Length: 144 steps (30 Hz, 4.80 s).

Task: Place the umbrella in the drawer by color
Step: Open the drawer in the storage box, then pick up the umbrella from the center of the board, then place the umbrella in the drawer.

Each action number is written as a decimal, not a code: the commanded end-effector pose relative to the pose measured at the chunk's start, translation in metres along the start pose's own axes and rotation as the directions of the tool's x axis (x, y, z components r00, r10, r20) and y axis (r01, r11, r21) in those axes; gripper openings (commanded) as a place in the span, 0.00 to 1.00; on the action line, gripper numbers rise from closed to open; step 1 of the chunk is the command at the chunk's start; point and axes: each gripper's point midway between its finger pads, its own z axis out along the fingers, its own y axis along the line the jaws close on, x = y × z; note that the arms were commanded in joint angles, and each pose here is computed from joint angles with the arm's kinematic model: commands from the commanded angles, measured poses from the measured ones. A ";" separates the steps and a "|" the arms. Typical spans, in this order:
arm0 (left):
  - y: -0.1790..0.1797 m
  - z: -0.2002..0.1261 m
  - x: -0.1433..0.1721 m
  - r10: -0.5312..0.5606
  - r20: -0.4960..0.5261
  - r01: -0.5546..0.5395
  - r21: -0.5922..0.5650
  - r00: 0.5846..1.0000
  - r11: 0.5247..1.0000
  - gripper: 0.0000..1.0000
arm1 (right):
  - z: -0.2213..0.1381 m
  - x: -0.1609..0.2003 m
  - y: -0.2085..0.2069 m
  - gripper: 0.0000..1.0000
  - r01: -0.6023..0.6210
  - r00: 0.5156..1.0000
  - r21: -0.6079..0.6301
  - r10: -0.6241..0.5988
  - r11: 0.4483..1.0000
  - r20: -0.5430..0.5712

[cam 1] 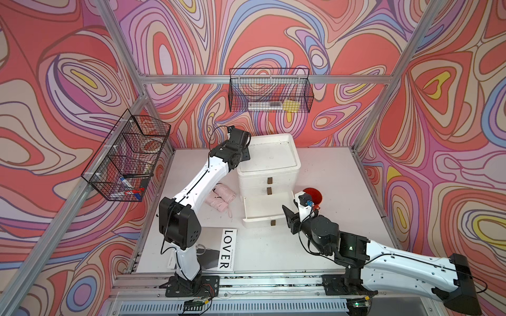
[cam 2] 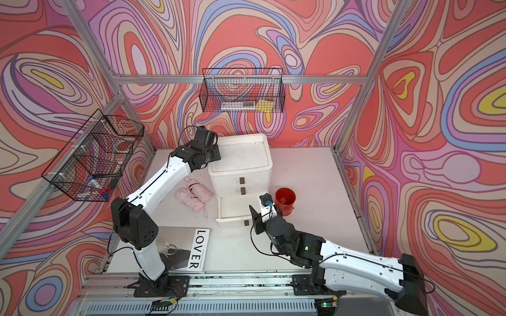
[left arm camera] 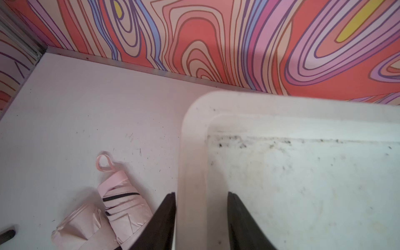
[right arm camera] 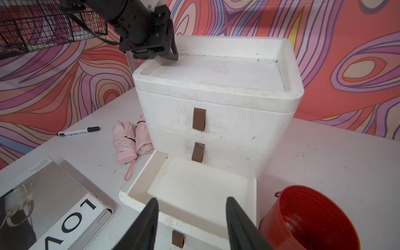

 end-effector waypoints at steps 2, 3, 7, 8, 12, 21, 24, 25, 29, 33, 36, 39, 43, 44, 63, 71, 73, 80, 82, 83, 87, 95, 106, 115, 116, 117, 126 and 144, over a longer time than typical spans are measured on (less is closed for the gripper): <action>0.021 -0.059 -0.006 -0.049 0.058 0.049 -0.004 0.997 0.999 0.66 | 0.000 0.000 -0.002 0.53 0.107 0.994 0.019 -0.108 0.994 0.037; 0.031 -0.070 -0.007 -0.059 0.078 0.060 -0.016 0.995 0.998 0.70 | 0.001 0.003 -0.002 0.53 0.116 0.992 0.016 -0.117 0.993 0.039; 0.075 -0.089 0.011 -0.101 0.089 0.108 -0.083 0.991 0.991 0.76 | 0.004 0.016 0.001 0.54 0.134 0.990 0.001 -0.134 0.991 0.040; 0.089 -0.088 0.020 -0.121 0.074 0.129 -0.105 0.990 0.986 0.76 | 0.004 0.018 0.003 0.54 0.136 0.990 -0.011 -0.135 0.991 0.044; 0.134 -0.065 0.064 -0.235 -0.018 0.227 -0.192 0.972 0.955 0.76 | 0.007 0.025 0.014 0.54 0.136 0.990 -0.066 -0.133 0.989 0.040; 0.146 0.030 0.126 -0.435 -0.275 0.353 -0.301 0.858 0.886 0.73 | 0.009 0.034 0.021 0.54 0.130 0.992 -0.104 -0.130 0.986 0.007; 0.140 0.056 0.134 -0.483 -0.309 0.382 -0.333 0.819 0.862 0.73 | 0.009 0.033 0.019 0.55 0.132 0.991 -0.093 -0.132 0.987 0.008; 0.142 0.063 0.137 -0.495 -0.313 0.380 -0.363 0.810 0.851 0.73 | 0.010 0.034 0.019 0.55 0.135 0.991 -0.089 -0.135 0.987 0.006; 0.158 0.084 0.145 -0.526 -0.334 0.319 -0.511 0.782 0.798 0.73 | 0.011 0.037 0.017 0.55 0.144 0.990 -0.076 -0.144 0.987 0.001; 0.175 0.093 0.148 -0.548 -0.329 0.259 -0.624 0.769 0.737 0.73 | 0.014 0.040 0.018 0.55 0.153 0.988 -0.073 -0.154 0.985 -0.006; 0.183 0.102 0.161 -0.580 -0.330 0.252 -0.666 0.745 0.702 0.72 | 0.015 0.041 0.020 0.55 0.157 0.987 -0.076 -0.158 0.985 -0.013; 0.188 0.112 0.176 -0.608 -0.347 0.256 -0.678 0.714 0.689 0.68 | 0.017 0.043 0.021 0.55 0.162 0.986 -0.076 -0.164 0.984 -0.017; 0.190 0.124 0.188 -0.612 -0.361 0.251 -0.679 0.704 0.690 0.65 | 0.018 0.044 0.021 0.55 0.166 0.986 -0.074 -0.168 0.983 -0.020; 0.190 0.126 0.190 -0.613 -0.362 0.254 -0.677 0.703 0.691 0.62 | 0.018 0.045 0.021 0.55 0.169 0.985 -0.072 -0.171 0.983 -0.022; 0.163 0.101 0.143 -0.601 -0.197 0.542 -0.283 0.775 0.791 0.00 | 0.027 0.055 0.024 0.55 0.210 0.977 -0.059 -0.212 0.976 -0.030; 0.152 0.011 0.083 -0.528 0.066 0.527 0.029 0.847 0.849 0.00 | 0.027 0.049 0.024 0.55 0.194 0.981 -0.053 -0.193 0.980 0.013; 0.142 -0.019 0.067 -0.498 0.138 0.487 0.107 0.856 0.867 0.00 | 0.027 0.040 0.030 0.55 0.175 0.985 -0.078 -0.174 0.982 0.018; 0.074 -0.131 0.032 -0.384 0.381 0.205 0.432 0.841 0.878 0.00 | 0.024 -0.003 0.073 0.72 0.069 0.996 -0.283 -0.050 0.957 0.073; 0.055 -0.157 0.026 -0.384 0.400 0.125 0.540 0.832 0.832 0.00 | 0.020 -0.017 0.091 0.77 0.050 0.995 -0.369 -0.016 0.928 0.093; 0.046 -0.169 0.024 -0.386 0.403 0.089 0.589 0.830 0.804 0.00 | 0.020 -0.026 0.097 0.78 0.033 0.995 -0.396 0.008 0.918 0.101; 0.023 -0.212 0.018 -0.414 0.406 -0.006 0.720 0.815 0.694 0.00 | 0.027 -0.054 0.106 0.79 0.042 0.991 -0.399 0.013 0.916 0.133; -0.018 -0.257 0.022 -0.433 0.335 -0.092 0.866 0.837 0.492 0.01 | 0.040 -0.081 0.115 0.79 0.062 0.987 -0.392 0.003 0.918 0.163; -0.044 -0.289 0.038 -0.406 0.318 -0.155 0.909 0.857 0.386 0.02 | 0.048 -0.076 0.115 0.77 0.066 0.991 -0.368 -0.018 0.928 0.132; -0.052 -0.265 0.056 -0.354 0.289 -0.115 0.891 0.889 0.439 0.08 | 0.032 -0.084 0.109 0.55 0.066 0.993 -0.390 -0.022 0.918 0.117; -0.052 -0.262 0.058 -0.350 0.288 -0.109 0.886 0.891 0.451 0.13 | 0.030 -0.083 0.109 0.52 0.069 0.994 -0.394 -0.028 0.917 0.108; -0.050 -0.259 0.059 -0.348 0.286 -0.101 0.880 0.893 0.463 0.19 | 0.028 -0.082 0.108 0.49 0.074 0.994 -0.397 -0.037 0.915 0.100; -0.013 -0.233 0.065 -0.336 0.318 -0.022 0.754 0.886 0.656 0.60 | 0.009 -0.063 0.088 0.23 0.214 0.972 -0.383 -0.235 0.899 -0.008; 0.125 -0.179 0.114 -0.361 0.438 0.258 0.278 0.823 0.925 0.84 | 0.017 0.032 0.017 0.20 0.772 0.241 -0.487 -0.897 0.409 -0.370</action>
